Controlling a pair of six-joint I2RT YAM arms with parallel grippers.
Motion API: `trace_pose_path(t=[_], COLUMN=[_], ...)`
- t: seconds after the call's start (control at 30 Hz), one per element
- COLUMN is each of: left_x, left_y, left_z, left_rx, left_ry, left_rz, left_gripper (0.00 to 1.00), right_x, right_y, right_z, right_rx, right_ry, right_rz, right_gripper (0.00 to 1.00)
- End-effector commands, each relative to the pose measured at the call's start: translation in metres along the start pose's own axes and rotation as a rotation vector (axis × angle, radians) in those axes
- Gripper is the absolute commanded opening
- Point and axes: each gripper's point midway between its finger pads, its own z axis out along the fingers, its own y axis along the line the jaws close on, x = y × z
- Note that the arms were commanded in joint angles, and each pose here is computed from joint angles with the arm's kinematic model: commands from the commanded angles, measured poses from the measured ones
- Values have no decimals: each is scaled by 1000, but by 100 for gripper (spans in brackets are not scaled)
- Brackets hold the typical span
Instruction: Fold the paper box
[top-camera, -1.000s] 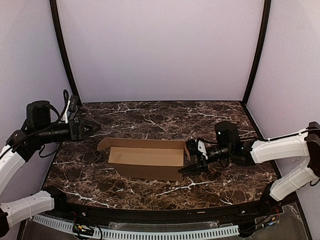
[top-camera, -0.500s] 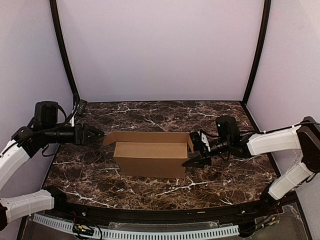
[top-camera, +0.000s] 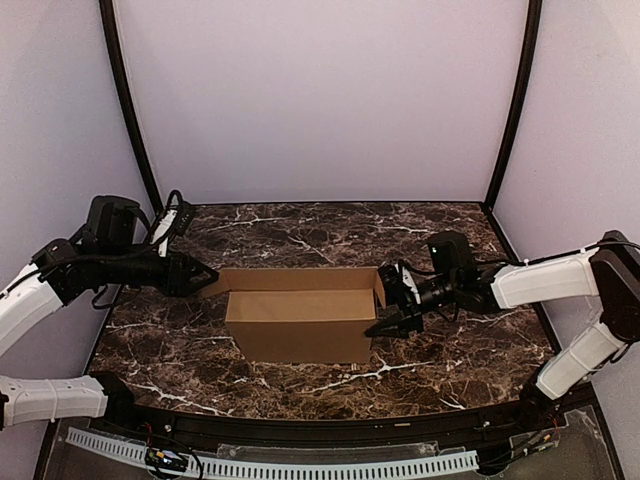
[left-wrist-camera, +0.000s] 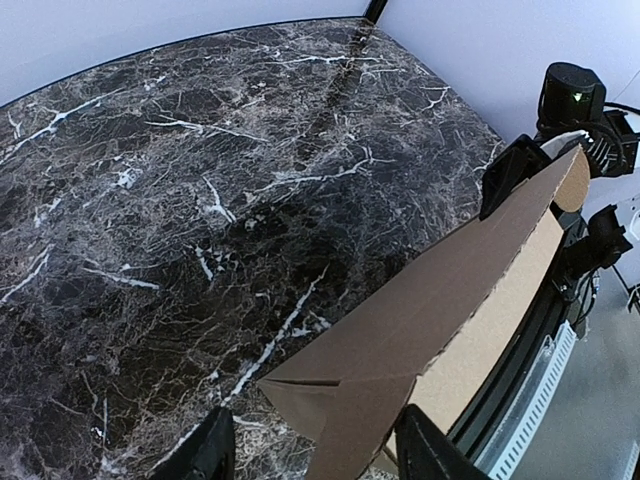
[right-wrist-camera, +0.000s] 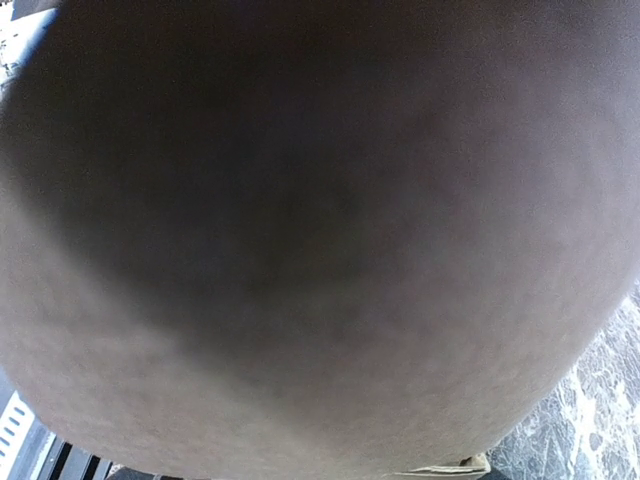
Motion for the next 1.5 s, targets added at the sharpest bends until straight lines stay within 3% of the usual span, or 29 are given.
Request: trace_pose_path(t=[0.0,0.4,0.63,1.0,1.2,1.47], left_x=[2,6,10,19,17,14], left_y=[2,-26,-23,-13,-22,-28], left_z=[-3,-2,3,11,12,14], left_rx=[-24,141,135,96,146,184], left_ry=[19,5,15,44,29,19], left_rz=[55,68,75,89,69,-21], left_gripper=[52,44,32,21,2,1], right_x=[8,5,4,2,2,5], right_y=[3,-4,-6,-7,-10,-12], right_z=[0,1,1,1,1,3], right_rx=[-19,-4,6,9,25,72], right_ry=[23,17,15,9,5,11], right_rz=[57,73,79,81,87,88], right_gripper=[38,40,40,41,40,37])
